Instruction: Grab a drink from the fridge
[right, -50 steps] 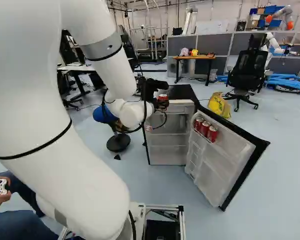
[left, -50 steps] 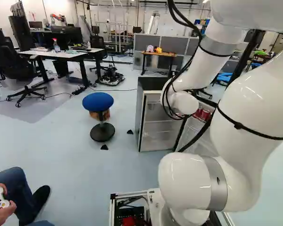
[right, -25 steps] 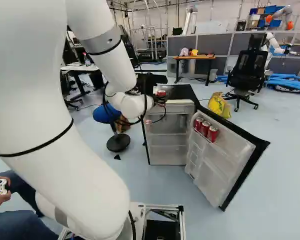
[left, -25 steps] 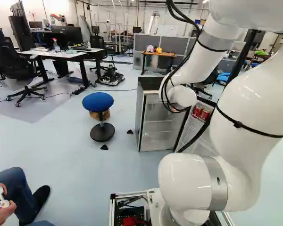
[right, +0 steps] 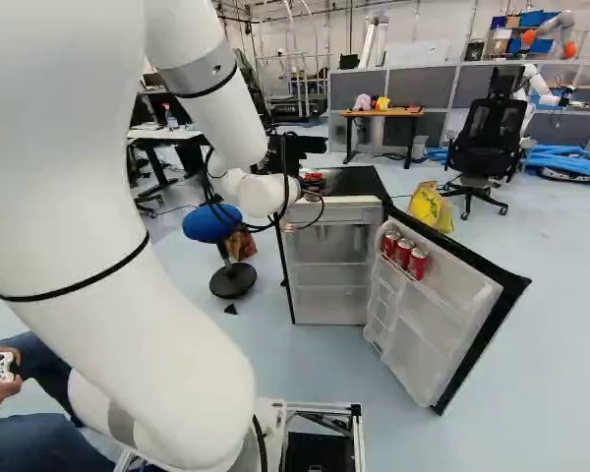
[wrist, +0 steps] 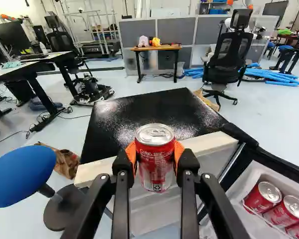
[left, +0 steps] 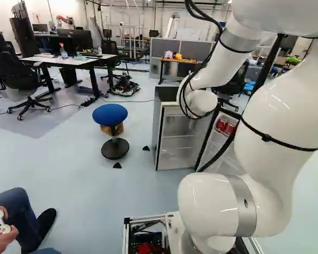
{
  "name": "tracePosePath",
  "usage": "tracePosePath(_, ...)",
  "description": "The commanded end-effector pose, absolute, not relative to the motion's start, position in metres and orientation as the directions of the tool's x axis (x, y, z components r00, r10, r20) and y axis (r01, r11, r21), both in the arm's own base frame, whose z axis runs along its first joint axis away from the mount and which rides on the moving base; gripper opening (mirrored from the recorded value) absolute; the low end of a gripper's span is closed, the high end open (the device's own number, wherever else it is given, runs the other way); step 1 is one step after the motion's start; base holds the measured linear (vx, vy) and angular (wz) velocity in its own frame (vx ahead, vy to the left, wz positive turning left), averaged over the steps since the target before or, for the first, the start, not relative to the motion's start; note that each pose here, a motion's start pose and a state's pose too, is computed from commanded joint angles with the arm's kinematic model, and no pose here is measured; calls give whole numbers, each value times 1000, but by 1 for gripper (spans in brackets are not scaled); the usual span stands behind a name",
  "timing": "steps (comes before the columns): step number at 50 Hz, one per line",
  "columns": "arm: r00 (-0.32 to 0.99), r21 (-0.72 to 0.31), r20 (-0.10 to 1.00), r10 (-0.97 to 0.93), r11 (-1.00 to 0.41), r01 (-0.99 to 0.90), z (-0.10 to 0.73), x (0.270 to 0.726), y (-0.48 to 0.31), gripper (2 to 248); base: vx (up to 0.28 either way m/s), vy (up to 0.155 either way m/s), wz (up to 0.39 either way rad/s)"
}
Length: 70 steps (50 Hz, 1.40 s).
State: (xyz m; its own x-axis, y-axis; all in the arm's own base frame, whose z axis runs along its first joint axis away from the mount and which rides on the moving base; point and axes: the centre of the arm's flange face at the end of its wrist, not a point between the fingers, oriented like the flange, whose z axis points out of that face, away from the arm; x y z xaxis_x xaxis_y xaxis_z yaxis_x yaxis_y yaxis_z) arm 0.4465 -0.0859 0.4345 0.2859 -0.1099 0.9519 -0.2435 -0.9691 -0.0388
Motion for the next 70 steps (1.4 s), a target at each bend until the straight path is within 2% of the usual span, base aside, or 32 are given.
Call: tracePosePath(70,246,-43,966,-84,-985,-168,443,571,-65,95,0,0,0)
